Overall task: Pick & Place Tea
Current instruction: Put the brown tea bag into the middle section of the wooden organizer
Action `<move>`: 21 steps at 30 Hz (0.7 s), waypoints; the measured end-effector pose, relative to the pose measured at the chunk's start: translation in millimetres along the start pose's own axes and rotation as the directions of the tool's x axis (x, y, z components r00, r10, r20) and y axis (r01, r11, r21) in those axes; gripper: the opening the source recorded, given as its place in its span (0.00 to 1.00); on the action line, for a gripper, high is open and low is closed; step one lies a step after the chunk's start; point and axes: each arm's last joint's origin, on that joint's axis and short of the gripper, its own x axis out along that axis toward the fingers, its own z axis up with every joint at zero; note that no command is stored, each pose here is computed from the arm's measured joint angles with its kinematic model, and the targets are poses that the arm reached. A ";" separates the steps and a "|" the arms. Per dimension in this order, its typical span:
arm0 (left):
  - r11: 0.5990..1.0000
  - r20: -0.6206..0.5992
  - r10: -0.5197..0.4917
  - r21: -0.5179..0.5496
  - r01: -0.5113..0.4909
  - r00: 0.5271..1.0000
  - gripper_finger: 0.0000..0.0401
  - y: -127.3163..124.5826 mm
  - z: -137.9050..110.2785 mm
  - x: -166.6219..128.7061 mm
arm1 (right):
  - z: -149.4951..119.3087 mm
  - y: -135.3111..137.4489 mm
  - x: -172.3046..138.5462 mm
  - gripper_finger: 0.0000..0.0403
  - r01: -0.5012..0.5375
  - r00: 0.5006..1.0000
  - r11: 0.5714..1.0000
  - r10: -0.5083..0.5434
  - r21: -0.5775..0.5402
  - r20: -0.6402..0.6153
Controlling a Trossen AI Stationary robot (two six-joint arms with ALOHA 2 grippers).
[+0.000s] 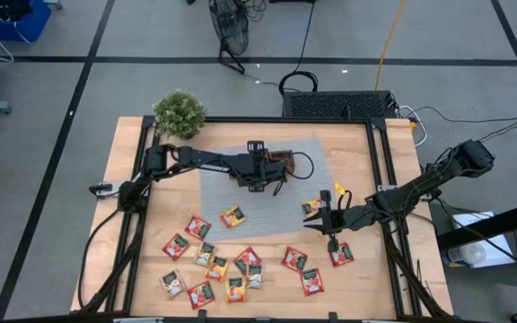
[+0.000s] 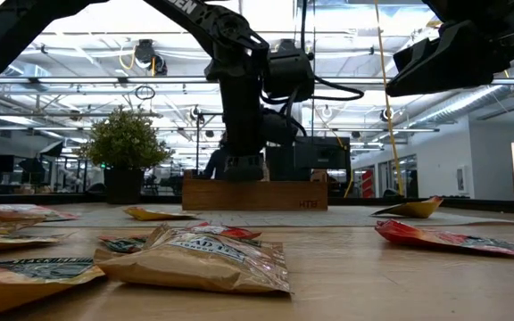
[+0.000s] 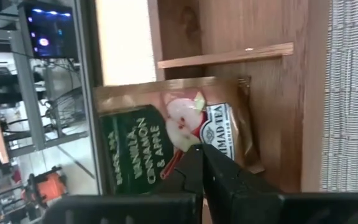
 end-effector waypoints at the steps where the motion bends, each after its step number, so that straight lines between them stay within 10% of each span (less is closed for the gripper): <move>1: 1.000 0.004 0.004 -0.001 -0.004 1.000 0.02 0.3 0.2 -2.0 | 0.0 0.0 0.0 0.11 0.000 1.000 1.000 0.000 0.000 0.000; 16: 0.998 0.106 0.023 -0.054 -0.018 0.994 0.02 16.9 0.6 -45.2 | -0.3 0.1 0.0 0.11 -0.001 1.000 1.000 0.001 0.000 -0.001; 21: 0.984 0.153 -0.138 -0.087 0.153 0.979 0.02 30.6 -2.1 -42.4 | -0.3 0.1 0.0 0.11 -0.001 1.000 1.000 0.001 0.001 -0.001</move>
